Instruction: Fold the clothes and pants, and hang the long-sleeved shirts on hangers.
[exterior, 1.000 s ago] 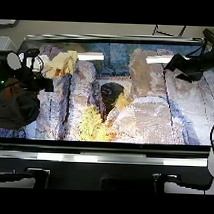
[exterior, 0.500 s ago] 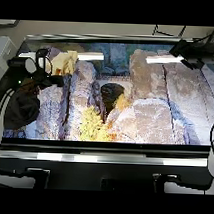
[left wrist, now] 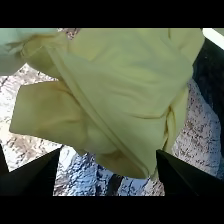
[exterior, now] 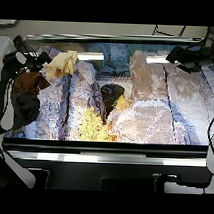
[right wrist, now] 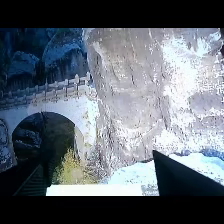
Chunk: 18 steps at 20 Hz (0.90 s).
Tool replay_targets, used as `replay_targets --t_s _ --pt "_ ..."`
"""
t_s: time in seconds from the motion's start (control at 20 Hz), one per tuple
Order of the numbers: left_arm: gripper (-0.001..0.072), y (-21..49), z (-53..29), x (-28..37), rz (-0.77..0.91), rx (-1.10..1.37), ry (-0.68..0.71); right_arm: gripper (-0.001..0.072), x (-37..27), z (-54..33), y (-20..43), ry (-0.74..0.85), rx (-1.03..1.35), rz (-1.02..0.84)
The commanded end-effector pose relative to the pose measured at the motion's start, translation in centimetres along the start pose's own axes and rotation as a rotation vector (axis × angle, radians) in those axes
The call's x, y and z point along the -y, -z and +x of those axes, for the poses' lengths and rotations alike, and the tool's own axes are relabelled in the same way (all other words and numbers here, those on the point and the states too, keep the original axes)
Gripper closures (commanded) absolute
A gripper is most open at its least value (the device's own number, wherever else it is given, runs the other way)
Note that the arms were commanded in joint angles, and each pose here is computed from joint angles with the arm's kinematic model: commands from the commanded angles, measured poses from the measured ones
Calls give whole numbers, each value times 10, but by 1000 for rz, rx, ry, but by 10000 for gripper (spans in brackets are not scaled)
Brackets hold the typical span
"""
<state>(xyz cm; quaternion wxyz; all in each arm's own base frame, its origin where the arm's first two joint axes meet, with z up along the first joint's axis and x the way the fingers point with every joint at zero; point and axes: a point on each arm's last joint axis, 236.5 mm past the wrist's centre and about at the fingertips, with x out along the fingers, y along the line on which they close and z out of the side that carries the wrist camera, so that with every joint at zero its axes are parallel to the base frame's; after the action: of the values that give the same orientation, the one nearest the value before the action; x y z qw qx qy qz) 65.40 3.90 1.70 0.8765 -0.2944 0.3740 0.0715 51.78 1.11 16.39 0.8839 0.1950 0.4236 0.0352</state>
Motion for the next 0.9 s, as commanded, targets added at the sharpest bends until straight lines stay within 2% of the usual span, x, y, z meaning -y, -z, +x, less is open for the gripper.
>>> replay_targets --t_s 0.0,0.15,0.4,0.45,0.5,0.55,0.65,0.75,0.85 --pt "-13 2 32 -14 -259 6 124 24 5 11 17 9 -76 -18" --pt "-13 7 57 1 -293 47 196 28 9 19 21 12 -97 -11" --pt "-10 22 87 17 -459 66 270 29 4 21 28 -9 -127 1" --pt "20 22 90 18 -488 70 280 29 3 21 28 -14 -130 3" --pt "309 24 91 21 -516 64 292 29 3 21 29 -15 -133 2" --pt "679 24 90 26 -548 57 310 29 3 20 29 -15 -131 2" --pt "679 19 77 46 -522 59 349 29 1 16 26 -16 -119 -2" --pt "680 1 38 88 -319 114 409 30 0 8 18 -12 -81 -67" --pt "681 -16 -33 146 -30 176 499 30 11 -9 3 57 -12 -171"
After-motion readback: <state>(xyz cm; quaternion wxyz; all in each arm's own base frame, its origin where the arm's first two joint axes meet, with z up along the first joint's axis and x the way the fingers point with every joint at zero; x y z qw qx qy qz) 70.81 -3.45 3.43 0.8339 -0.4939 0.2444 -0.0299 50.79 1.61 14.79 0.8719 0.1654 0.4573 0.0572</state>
